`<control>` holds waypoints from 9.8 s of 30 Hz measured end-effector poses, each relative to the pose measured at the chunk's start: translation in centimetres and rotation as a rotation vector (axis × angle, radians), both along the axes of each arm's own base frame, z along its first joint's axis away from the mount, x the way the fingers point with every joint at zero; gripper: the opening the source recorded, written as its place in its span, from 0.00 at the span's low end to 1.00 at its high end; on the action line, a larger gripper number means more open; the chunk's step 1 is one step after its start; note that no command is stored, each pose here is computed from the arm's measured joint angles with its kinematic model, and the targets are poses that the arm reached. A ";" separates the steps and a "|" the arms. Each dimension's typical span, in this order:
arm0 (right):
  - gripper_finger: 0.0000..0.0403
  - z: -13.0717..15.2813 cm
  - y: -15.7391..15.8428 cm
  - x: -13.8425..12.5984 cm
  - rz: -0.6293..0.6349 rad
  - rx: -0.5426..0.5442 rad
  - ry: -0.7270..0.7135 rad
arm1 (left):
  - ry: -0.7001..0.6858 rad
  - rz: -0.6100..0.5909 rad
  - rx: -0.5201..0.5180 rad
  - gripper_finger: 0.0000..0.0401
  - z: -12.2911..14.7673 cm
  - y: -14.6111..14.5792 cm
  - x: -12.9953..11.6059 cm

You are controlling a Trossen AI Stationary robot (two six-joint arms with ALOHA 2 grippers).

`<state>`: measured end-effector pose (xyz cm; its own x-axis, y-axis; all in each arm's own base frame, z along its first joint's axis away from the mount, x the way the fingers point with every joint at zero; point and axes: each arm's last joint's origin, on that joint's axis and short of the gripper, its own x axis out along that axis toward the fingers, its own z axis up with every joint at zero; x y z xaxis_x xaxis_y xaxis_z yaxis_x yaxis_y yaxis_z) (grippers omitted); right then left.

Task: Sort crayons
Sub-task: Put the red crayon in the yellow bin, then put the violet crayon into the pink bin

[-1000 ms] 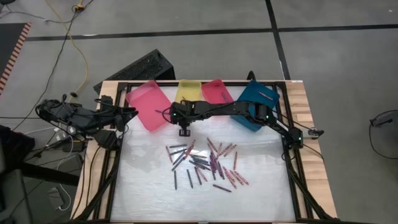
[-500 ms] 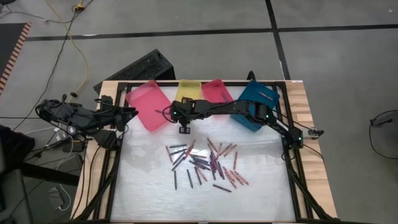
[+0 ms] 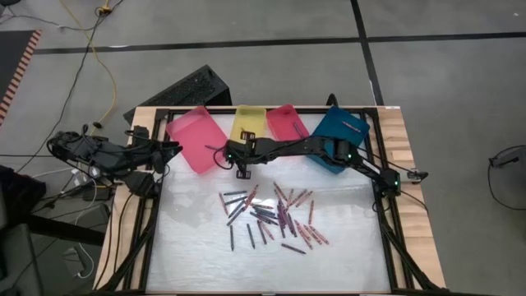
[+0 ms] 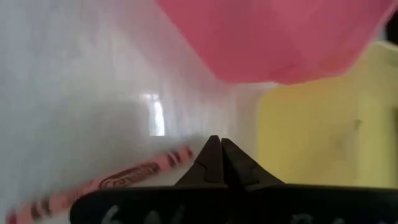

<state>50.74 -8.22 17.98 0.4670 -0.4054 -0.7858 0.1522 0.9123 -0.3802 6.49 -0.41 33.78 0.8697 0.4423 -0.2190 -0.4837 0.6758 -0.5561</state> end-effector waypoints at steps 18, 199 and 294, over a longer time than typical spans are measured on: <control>0.01 4.2 1.7 -1.8 0.131 0.084 0.031 | 0.001 -0.001 0.000 0.41 0.0 0.0 0.0; 0.12 16.2 -5.4 -8.6 -0.253 0.409 -0.058 | 0.006 -0.010 -0.042 0.41 -0.2 0.0 0.0; 0.45 0.8 28.6 -17.1 -0.197 0.627 0.086 | 0.078 0.056 -0.096 0.41 -1.4 0.3 -0.6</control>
